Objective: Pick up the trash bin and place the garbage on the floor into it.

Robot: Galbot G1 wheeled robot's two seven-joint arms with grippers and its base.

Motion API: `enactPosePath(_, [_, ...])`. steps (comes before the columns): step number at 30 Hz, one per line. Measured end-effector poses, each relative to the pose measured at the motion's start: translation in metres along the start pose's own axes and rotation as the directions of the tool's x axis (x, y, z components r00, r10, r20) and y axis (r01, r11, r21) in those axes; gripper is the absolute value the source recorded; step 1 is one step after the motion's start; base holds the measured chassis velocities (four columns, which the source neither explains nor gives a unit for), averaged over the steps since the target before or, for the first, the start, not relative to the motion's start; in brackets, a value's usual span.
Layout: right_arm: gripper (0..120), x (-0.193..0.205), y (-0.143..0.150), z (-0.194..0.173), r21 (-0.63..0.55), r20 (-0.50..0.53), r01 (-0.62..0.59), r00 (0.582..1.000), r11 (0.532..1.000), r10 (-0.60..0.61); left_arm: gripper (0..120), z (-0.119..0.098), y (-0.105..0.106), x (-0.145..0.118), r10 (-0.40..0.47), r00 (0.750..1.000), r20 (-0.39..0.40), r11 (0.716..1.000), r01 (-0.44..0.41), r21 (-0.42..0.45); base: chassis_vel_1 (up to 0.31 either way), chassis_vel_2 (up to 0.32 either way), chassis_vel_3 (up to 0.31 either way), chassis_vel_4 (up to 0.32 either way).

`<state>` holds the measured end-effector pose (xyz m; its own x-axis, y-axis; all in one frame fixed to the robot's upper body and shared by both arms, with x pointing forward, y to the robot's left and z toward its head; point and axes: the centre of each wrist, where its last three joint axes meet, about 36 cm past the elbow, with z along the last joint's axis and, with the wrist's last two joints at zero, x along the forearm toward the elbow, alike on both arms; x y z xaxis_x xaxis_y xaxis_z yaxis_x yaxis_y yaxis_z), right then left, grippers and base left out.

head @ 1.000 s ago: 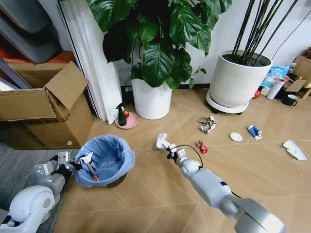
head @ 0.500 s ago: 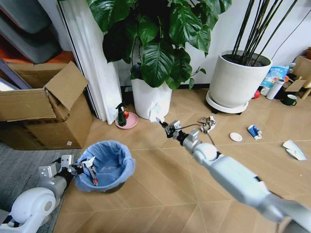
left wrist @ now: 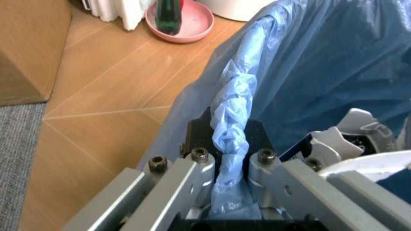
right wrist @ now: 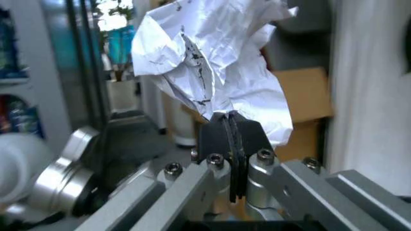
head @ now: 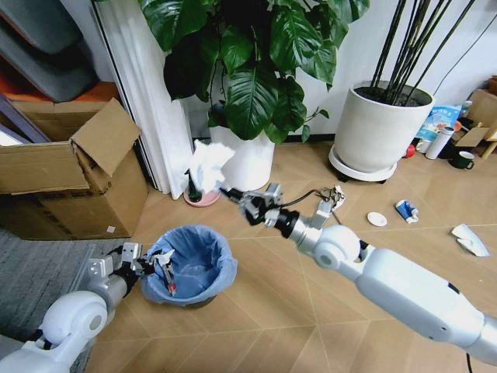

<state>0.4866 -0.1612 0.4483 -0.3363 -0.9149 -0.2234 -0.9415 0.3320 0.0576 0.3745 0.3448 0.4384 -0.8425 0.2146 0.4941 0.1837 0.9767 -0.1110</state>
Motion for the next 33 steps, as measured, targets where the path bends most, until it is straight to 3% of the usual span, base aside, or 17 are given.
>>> enactPosePath(6, [0, -0.016, -0.008, 0.04, -0.028, -0.079, 0.046, 0.996, 0.999, -0.048, 1, -0.006, 0.002, 0.002, 0.002, 1.0, 0.01, 1.0, -0.002, 0.0, 0.0, 0.0, 0.0, 0.0])
enactPosePath(18, [0, -0.03, -0.006, 0.069, -0.055, -0.138, 0.098, 0.985, 0.994, -0.105, 1, -0.007, 0.009, 0.007, -0.013, 1.0, 0.005, 1.0, 0.013, -0.003, 0.0, 0.0, 0.0, 0.0])
enactPosePath(23, [13, -0.029, -0.002, 0.076, -0.074, -0.162, 0.122, 0.978, 0.99, -0.133, 1, -0.008, 0.01, 0.007, -0.014, 1.0, 0.005, 1.0, 0.014, 0.0, 0.0, 0.0, 0.0, 0.0])
enactPosePath(28, [39, -0.024, -0.003, 0.08, -0.085, -0.187, 0.135, 0.971, 0.987, -0.149, 1, -0.008, 0.01, 0.006, -0.014, 1.0, 0.006, 1.0, 0.014, 0.004, 0.0, 0.0, 0.0, 0.0])
enactPosePath(33, [53, -0.019, -0.003, 0.081, -0.094, -0.206, 0.137, 0.966, 0.986, -0.154, 1, -0.008, 0.011, 0.005, -0.016, 1.0, 0.007, 1.0, 0.016, 0.005, 0.0, 0.0, 0.0, 0.0])
